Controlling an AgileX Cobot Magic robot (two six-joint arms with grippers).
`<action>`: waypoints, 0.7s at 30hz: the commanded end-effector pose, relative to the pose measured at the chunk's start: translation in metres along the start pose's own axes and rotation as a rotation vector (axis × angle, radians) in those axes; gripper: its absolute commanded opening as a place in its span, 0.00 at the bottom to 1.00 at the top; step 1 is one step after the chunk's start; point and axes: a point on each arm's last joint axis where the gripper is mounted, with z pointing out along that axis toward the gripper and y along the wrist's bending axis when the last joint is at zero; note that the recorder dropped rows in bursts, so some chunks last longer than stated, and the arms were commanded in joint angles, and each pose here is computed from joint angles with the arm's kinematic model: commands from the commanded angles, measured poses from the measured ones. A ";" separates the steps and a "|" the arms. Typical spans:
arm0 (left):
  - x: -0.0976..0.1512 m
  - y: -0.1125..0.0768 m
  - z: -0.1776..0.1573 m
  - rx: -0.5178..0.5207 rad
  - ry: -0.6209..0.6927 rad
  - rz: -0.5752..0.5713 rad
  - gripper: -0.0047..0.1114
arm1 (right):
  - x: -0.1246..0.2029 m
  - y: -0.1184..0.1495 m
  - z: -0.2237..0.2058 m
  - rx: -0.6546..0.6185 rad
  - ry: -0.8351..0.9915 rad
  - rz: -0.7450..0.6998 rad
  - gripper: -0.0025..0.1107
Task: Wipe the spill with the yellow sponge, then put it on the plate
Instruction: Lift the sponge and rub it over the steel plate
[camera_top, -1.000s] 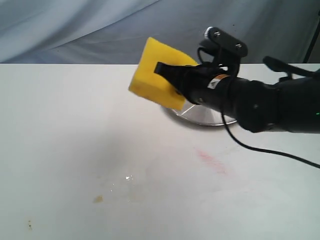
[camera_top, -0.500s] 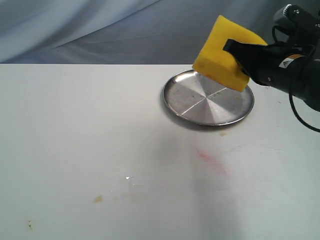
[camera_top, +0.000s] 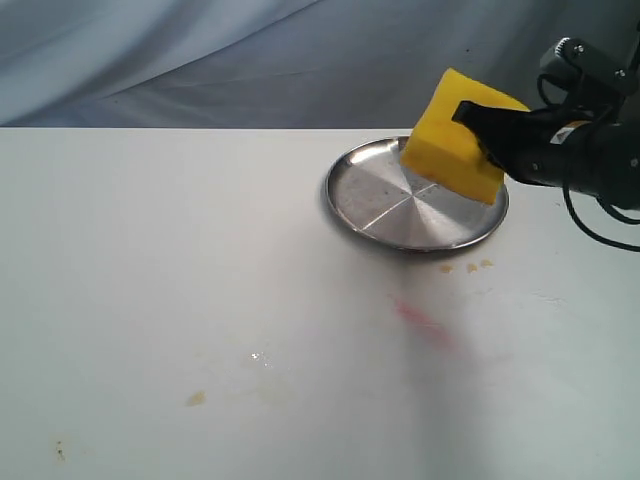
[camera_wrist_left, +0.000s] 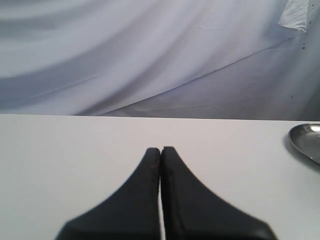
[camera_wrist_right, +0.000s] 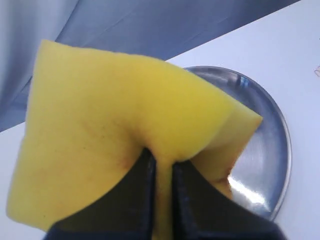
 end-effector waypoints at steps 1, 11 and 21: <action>0.001 0.000 0.000 0.001 -0.001 -0.002 0.05 | -0.008 0.005 0.012 -0.006 0.006 -0.015 0.02; 0.001 0.000 0.000 0.001 -0.001 -0.002 0.05 | -0.008 0.010 0.043 0.016 0.099 -0.020 0.02; 0.001 0.000 0.000 0.001 -0.001 -0.002 0.05 | 0.009 0.001 0.062 0.046 0.152 -0.039 0.02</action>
